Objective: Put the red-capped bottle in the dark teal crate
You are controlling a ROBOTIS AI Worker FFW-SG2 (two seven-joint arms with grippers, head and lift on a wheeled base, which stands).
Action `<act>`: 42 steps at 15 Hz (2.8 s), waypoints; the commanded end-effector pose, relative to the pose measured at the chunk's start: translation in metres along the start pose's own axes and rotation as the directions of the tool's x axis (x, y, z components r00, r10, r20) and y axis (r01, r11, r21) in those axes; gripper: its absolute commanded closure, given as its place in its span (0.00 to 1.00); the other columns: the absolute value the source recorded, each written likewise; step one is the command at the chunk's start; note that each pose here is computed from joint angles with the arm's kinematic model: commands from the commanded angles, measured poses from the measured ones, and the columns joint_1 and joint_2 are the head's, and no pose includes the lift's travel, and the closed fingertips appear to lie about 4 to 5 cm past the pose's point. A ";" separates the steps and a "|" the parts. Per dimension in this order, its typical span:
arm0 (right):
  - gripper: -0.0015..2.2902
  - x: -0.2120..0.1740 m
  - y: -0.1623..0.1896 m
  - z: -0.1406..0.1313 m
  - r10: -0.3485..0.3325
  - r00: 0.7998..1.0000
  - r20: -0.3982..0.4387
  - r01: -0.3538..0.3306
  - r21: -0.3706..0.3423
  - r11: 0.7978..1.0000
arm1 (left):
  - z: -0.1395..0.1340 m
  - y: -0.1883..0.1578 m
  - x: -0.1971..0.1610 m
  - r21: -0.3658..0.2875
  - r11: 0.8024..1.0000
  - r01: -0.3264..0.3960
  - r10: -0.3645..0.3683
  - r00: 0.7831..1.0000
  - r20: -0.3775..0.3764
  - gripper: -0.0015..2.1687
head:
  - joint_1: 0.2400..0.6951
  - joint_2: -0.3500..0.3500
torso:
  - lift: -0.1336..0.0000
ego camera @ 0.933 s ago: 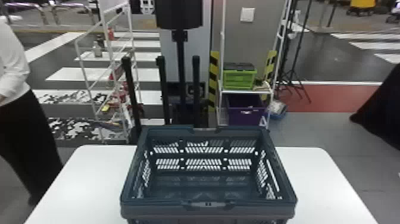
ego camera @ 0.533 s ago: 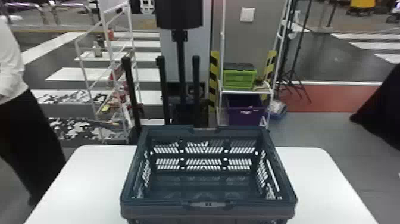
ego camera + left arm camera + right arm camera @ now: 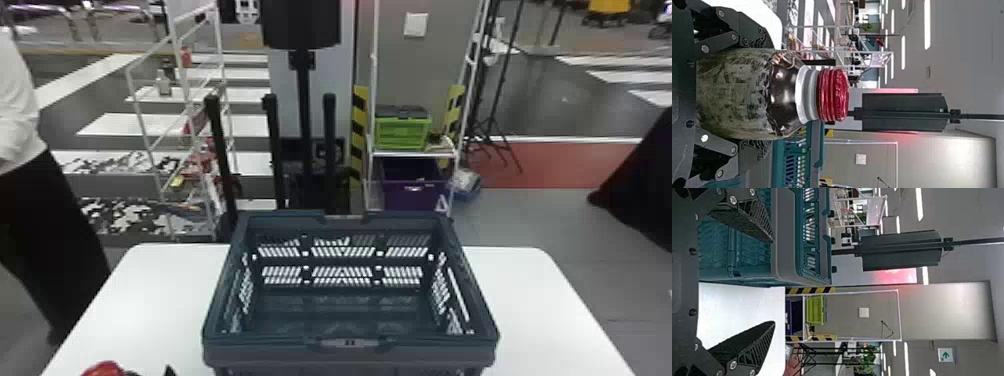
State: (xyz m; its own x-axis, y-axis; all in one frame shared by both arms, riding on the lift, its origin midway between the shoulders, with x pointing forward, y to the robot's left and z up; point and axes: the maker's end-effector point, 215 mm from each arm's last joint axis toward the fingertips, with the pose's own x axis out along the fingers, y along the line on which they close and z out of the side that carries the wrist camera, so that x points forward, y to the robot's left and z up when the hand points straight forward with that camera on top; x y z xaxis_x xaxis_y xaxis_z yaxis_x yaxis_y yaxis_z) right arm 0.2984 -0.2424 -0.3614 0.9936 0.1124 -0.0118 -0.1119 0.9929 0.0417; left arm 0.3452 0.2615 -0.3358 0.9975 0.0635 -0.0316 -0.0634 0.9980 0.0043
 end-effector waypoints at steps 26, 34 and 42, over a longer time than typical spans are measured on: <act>0.07 -0.015 -0.006 0.009 -0.031 0.999 0.043 0.031 0.005 1.000 | 0.027 -0.252 0.235 0.134 0.502 0.854 -0.467 0.398 -0.790 0.99 | 0.57 0.50 | 1.00; 0.07 -0.015 -0.007 0.012 -0.034 0.998 0.054 0.034 0.006 0.999 | -0.095 -0.274 0.245 0.189 0.240 0.952 -0.378 0.271 -0.885 0.99 | 0.57 0.50 | 1.00; 0.07 -0.016 -0.007 0.013 -0.037 0.998 0.059 0.037 0.009 0.999 | -0.147 -0.242 0.232 0.193 0.160 0.968 -0.274 0.231 -0.933 0.99 | 0.57 0.50 | 1.00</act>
State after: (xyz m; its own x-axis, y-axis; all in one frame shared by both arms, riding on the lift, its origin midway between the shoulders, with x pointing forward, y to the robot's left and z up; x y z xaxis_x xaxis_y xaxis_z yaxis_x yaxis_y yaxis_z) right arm 0.2839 -0.2515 -0.3486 0.9963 0.0740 0.0442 -0.0762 0.9959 0.0495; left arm 0.5889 0.0324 -0.4865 0.2221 -0.2695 -0.9370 0.9596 0.2304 0.1612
